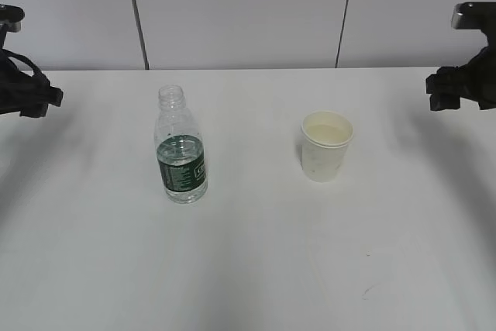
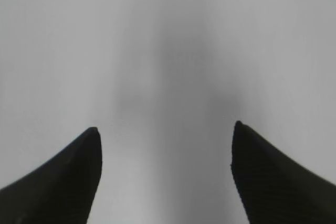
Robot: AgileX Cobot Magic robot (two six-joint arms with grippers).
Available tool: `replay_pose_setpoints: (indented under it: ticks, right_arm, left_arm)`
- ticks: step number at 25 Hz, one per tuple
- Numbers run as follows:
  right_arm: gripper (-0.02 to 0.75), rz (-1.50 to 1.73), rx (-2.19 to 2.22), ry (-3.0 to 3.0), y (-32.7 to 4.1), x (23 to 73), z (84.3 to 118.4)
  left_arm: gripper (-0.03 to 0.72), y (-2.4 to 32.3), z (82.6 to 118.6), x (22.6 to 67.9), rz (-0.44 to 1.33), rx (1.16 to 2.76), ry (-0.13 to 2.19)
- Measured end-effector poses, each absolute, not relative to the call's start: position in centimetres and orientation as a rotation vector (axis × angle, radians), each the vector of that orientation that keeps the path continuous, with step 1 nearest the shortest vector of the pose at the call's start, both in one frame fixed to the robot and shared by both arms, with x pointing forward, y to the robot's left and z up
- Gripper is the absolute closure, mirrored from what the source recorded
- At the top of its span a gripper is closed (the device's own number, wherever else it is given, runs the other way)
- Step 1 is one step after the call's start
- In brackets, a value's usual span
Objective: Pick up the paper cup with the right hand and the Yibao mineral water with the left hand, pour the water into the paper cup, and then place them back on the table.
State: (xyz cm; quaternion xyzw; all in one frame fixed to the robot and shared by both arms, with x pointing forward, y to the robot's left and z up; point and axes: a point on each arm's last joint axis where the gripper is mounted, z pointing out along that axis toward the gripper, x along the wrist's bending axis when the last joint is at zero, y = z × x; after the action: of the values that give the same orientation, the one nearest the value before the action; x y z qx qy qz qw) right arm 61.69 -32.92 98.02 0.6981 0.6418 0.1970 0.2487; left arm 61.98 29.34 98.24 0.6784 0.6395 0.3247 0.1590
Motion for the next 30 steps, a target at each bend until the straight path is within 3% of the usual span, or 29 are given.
replay_pose_setpoints:
  ticks: [7,13,17,24,30]
  right_arm:
    - [0.143,0.384,1.963,1.936,-32.7,62.1,102.2]
    - [0.143,0.331,2.035,2.102,-32.0,61.3,103.8]
    - [0.143,0.278,2.095,2.195,-31.6,60.4,103.9]
    - [0.143,0.275,2.078,2.303,-31.2,59.2,104.4]
    - [0.144,0.305,2.073,2.31,-30.7,55.4,105.6]
  left_arm:
    - [0.167,28.7,99.8,60.6,0.566,2.144,2.033]
    - [0.172,28.9,101.6,59.6,0.41,2.324,2.11]
    - [0.177,28.6,102.8,58.7,0.338,2.348,2.071]
    - [0.177,28.5,107.0,56.2,0.372,2.314,2.009]
    - [0.177,28.7,110.3,51.1,0.436,2.214,1.945]
